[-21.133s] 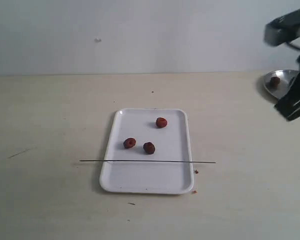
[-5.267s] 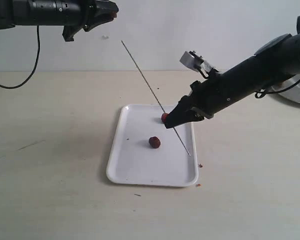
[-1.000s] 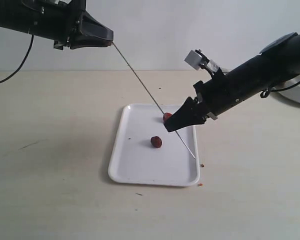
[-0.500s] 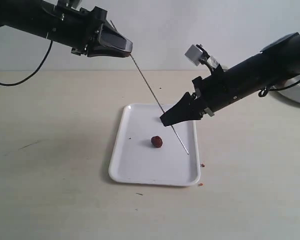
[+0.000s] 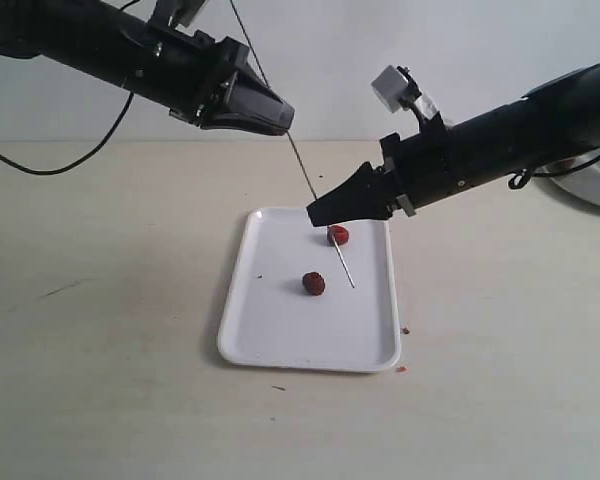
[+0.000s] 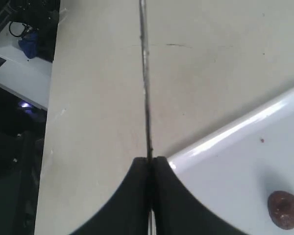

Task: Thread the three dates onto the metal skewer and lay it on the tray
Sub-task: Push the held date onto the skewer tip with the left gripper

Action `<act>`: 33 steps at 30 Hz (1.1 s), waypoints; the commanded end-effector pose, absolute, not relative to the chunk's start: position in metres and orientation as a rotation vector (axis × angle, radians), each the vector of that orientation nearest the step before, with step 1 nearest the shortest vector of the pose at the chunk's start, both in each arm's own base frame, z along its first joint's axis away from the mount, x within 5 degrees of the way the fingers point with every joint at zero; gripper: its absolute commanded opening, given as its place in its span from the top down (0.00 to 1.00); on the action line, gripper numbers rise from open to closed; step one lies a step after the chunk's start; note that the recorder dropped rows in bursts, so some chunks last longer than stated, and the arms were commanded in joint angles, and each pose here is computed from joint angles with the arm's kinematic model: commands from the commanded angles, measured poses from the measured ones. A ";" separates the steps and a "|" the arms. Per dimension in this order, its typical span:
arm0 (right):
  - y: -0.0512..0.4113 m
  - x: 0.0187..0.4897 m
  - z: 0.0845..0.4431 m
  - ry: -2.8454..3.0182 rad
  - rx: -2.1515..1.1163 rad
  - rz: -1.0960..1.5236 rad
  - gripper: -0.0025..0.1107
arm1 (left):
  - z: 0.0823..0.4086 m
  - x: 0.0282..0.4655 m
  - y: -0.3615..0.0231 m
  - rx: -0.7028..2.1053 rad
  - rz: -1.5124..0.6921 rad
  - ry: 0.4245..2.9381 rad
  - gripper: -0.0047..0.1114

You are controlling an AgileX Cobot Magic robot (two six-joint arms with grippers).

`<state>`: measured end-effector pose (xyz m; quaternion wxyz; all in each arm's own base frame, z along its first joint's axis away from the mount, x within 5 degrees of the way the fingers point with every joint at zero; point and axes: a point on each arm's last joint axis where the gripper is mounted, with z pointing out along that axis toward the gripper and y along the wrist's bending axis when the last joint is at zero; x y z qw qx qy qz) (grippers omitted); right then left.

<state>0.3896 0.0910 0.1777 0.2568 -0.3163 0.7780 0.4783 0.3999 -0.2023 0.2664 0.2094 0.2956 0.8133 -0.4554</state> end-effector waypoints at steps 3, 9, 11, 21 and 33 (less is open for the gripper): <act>0.092 0.393 0.185 2.074 -0.801 1.285 0.98 | 0.272 0.386 -0.220 0.913 -1.301 2.246 0.54; 0.092 0.395 0.187 2.045 -0.782 1.278 0.98 | 0.269 0.383 -0.222 0.958 -1.260 2.266 0.47; 0.091 0.397 0.186 2.048 -0.763 1.260 0.98 | 0.269 0.383 -0.222 0.960 -1.258 2.267 0.47; 0.091 0.402 0.187 2.032 -0.723 1.227 0.98 | 0.264 0.385 -0.218 0.998 -1.159 2.295 0.47; 0.063 0.410 0.183 2.107 -0.578 1.148 0.98 | 0.246 0.397 -0.202 1.136 -0.755 2.344 0.47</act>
